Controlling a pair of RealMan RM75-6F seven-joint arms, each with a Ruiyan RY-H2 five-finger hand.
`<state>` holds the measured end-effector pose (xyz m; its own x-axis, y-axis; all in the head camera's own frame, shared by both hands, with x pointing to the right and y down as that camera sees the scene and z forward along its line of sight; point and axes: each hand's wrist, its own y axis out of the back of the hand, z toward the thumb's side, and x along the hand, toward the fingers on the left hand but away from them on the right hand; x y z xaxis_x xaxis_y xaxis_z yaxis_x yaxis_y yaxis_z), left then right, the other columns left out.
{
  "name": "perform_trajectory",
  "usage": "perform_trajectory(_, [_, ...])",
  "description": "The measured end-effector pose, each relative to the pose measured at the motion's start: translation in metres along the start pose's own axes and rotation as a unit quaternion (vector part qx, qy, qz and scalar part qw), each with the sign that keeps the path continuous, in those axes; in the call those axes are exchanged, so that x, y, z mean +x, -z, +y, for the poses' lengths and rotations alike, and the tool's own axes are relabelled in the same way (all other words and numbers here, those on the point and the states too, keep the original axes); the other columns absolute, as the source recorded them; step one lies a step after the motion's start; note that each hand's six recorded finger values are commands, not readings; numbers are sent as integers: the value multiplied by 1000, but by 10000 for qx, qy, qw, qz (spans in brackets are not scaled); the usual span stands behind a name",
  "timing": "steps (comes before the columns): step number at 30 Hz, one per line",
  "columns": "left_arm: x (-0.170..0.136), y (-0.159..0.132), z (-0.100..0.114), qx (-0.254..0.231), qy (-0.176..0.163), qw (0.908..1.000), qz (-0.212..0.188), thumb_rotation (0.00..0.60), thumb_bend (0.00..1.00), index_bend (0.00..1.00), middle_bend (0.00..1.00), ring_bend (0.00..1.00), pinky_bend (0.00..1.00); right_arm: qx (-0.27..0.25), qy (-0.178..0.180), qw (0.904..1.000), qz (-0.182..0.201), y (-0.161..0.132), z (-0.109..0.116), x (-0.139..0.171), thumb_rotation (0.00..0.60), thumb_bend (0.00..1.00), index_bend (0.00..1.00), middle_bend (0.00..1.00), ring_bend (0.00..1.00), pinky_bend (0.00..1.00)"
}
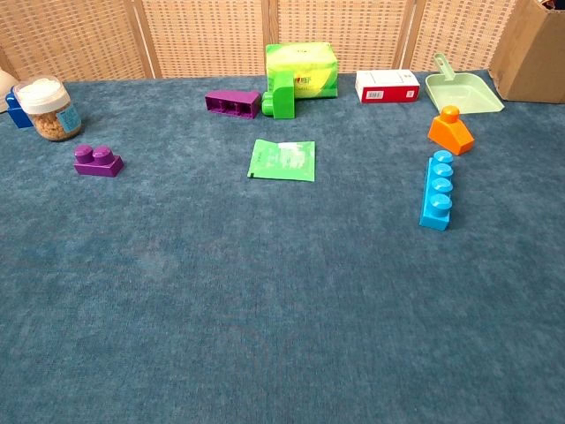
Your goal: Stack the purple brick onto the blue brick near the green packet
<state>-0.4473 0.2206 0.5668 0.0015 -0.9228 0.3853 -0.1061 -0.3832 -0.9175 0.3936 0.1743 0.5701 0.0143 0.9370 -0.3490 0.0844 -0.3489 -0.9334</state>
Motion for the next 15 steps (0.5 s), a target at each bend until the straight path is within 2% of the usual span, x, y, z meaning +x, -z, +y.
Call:
perform_trajectory(7, [-1, 0, -3, -22, 35, 10000, 13, 505, 130, 229, 118, 0, 0, 17, -21, 10000, 41, -2, 0, -2, 600, 104, 367, 177, 0, 0])
perform_trajectory(15, [-5, 2, 0, -40, -30, 10000, 25, 505, 130, 229, 117, 0, 0, -304, 11, 9988, 394, -15, 5, -5, 600, 104, 368, 178, 0, 0])
